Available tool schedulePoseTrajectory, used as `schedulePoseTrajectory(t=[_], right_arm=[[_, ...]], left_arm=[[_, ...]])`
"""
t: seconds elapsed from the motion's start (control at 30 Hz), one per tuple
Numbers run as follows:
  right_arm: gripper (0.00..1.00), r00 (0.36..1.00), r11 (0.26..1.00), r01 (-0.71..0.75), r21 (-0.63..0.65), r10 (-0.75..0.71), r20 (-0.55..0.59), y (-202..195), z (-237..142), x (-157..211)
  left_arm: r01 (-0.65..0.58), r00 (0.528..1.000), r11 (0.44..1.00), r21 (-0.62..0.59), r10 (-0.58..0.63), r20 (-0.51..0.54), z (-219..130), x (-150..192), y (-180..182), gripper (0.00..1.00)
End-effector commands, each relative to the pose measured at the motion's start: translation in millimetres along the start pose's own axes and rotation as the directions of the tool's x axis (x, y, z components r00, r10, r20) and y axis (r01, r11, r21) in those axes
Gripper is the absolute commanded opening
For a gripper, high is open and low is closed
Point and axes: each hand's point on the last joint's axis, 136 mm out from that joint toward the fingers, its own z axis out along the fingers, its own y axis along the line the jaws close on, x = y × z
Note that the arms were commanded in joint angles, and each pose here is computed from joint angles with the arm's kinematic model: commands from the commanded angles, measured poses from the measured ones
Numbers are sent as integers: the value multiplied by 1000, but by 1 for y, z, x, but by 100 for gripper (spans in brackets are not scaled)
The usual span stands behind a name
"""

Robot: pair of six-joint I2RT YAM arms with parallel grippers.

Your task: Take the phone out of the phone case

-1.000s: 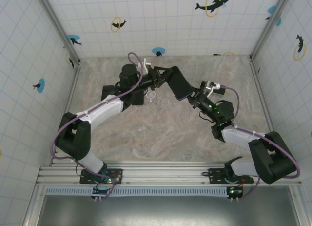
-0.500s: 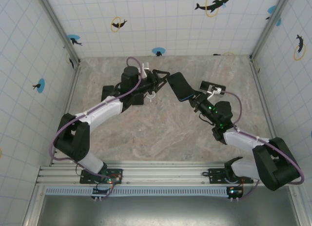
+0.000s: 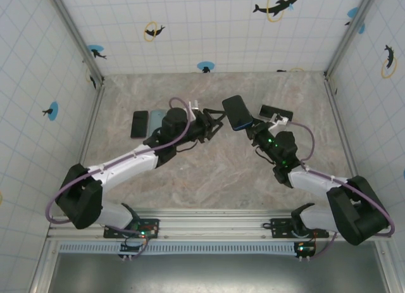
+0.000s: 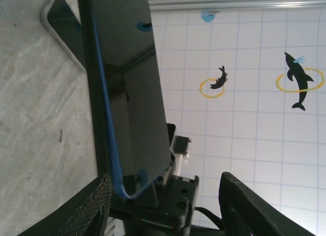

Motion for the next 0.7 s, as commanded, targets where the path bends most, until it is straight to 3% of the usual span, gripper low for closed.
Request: schedulePoseTrajectory(t=[0.0,0.1,0.67], right_arm=[[6,997,996,19,-81,-13,73,24,3,-8],[6,996,996,20,-82,-13,85,25,4,-6],[6,987,995,69,-69,-58,153,24,2,-13]], left_arm=[[103,991,989,103,-111,73,0,0,-22,57],[173,981,973,154,-184,58,6,8,-24,56],[285,955,957,49,-288,73,15,32,9,50]])
